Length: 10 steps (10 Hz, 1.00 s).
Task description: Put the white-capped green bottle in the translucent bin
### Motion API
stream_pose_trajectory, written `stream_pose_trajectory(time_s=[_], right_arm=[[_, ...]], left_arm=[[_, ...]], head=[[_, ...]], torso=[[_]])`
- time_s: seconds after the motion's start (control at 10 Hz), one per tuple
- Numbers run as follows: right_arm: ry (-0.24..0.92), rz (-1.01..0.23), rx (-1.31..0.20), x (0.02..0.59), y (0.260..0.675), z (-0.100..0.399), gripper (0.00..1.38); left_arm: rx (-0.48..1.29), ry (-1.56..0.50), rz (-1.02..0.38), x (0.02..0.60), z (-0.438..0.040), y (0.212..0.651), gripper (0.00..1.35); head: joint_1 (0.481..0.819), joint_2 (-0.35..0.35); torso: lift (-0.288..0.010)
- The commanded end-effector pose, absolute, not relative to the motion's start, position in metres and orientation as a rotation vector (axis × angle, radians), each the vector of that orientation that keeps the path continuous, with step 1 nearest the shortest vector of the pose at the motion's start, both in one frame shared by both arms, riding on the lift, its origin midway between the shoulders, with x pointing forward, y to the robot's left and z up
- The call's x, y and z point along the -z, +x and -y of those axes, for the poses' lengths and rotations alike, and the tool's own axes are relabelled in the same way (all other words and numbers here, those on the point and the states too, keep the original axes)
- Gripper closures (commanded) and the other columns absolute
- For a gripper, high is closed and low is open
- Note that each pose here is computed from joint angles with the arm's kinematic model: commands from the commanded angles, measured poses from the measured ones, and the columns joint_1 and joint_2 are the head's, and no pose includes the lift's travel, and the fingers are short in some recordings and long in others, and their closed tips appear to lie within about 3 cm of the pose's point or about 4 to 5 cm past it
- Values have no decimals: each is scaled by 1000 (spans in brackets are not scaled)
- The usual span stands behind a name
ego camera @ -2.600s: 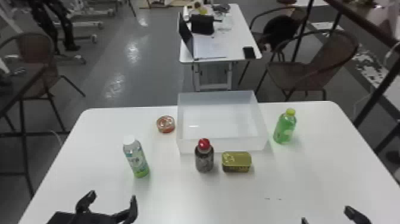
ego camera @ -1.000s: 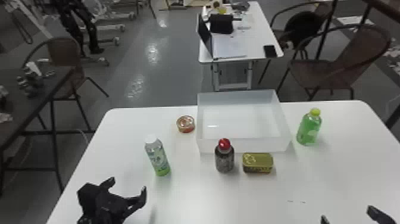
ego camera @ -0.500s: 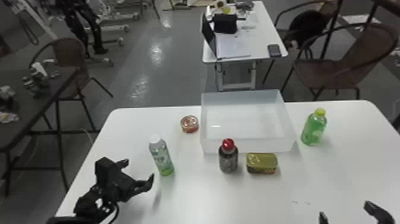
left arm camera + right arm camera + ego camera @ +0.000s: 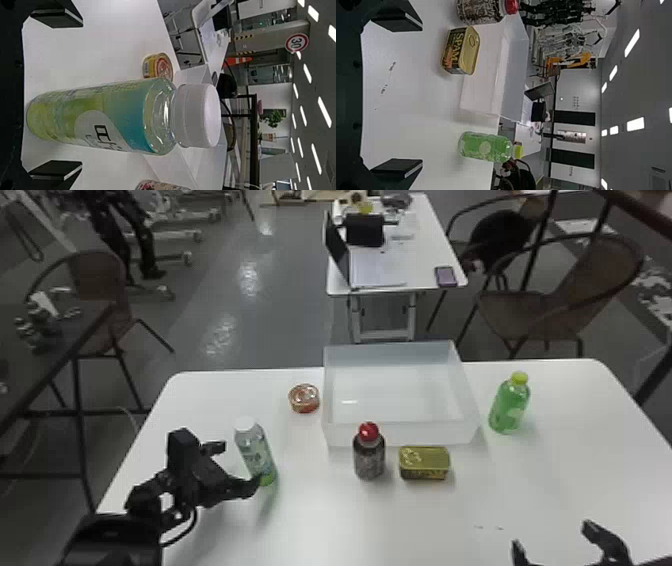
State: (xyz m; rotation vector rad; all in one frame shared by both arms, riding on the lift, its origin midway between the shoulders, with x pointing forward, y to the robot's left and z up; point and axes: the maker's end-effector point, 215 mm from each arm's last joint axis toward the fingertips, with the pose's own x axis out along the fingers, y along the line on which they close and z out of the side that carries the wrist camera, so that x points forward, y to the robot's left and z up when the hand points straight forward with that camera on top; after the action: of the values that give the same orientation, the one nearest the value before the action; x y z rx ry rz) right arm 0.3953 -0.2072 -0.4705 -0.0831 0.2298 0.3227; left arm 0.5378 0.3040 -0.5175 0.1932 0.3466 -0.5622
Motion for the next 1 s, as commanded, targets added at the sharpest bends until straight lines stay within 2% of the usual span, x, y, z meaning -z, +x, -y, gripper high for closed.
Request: stream_pose_trajectory(time_s=[0.0, 0.3, 0.4, 0.5, 0.6, 0.7, 0.9], right_arm=[[-82, -232, -326, 472, 396, 206, 93], [-87, -241, -345, 477, 399, 203, 93], [-87, -240, -352, 477, 400, 201, 99], [-87, -246, -359, 479, 401, 200, 114], [-89, -248, -363, 479, 401, 199, 133], [-86, -249, -359, 479, 400, 201, 134], [-84, -250, -360, 480, 399, 201, 134]], left_arm=[[598, 178, -371, 525, -297, 544, 41], [664, 165, -397, 530, -282, 553, 44], [668, 166, -384, 523, -281, 558, 107], [688, 163, -373, 518, -279, 561, 260], [702, 158, -395, 524, -277, 557, 730], [702, 163, -395, 527, -274, 556, 812], [705, 168, -391, 528, -269, 555, 823]], head=[[695, 122], [695, 99], [695, 95], [695, 93], [695, 91], [695, 90], [695, 86]], torso=[[-29], [-29], [-29], [-29], [-29], [-29], [-29]])
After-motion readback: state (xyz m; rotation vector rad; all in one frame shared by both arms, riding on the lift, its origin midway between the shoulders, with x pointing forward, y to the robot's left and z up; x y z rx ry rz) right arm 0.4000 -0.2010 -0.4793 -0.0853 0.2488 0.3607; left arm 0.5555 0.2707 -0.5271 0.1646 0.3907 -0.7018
